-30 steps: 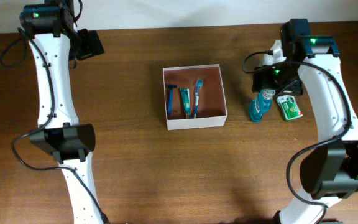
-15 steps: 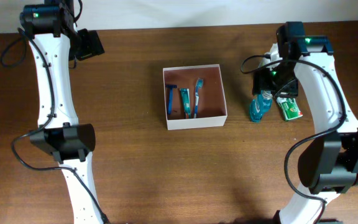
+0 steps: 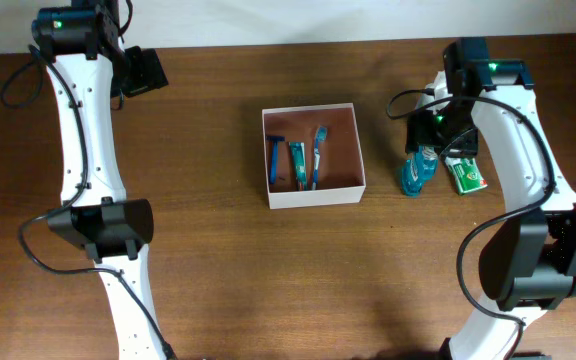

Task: Pack container
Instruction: 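Lower the right gripper and grasp the Listerine bottle neck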

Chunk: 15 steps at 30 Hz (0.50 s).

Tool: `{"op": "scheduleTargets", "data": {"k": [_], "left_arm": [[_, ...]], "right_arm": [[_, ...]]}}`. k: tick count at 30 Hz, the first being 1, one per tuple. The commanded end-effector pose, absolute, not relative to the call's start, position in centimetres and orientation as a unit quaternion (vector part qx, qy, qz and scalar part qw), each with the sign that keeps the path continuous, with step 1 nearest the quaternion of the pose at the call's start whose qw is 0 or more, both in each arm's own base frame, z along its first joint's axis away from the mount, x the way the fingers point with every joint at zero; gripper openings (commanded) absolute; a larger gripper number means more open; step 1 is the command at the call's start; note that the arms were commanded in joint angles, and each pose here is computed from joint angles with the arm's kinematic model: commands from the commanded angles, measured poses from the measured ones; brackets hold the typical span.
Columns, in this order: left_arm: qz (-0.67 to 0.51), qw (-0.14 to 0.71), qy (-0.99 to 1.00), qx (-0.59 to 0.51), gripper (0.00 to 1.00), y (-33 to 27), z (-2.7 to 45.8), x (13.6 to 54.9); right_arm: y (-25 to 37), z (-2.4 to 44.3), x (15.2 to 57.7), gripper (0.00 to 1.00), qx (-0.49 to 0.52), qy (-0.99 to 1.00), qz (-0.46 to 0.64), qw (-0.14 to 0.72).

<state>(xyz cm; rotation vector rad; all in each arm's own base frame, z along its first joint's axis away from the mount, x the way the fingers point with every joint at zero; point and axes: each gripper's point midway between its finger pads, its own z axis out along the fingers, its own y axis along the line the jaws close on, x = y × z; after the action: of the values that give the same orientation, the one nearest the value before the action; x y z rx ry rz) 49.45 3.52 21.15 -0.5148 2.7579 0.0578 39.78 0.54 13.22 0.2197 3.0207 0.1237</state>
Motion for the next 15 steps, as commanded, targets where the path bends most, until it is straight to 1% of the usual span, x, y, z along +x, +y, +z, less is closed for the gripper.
{"op": "scheduleTargets", "data": {"k": [1, 8, 15], "left_arm": [[0.023, 0.180, 0.966, -0.182, 0.99, 3.90, 22.06, 49.44], [0.023, 0.180, 0.966, -0.182, 0.99, 3.90, 22.06, 49.44], [0.023, 0.180, 0.967, -0.182, 0.99, 3.90, 22.06, 49.43]], "right_arm": [[0.32, 11.88, 39.66, 0.74, 0.076, 0.996, 0.034, 0.038], [0.25, 11.33, 39.92, 0.74, 0.076, 0.996, 0.032, 0.036], [-0.27, 11.23, 39.92, 0.59, 0.077, 0.996, 0.016, 0.036]]}}
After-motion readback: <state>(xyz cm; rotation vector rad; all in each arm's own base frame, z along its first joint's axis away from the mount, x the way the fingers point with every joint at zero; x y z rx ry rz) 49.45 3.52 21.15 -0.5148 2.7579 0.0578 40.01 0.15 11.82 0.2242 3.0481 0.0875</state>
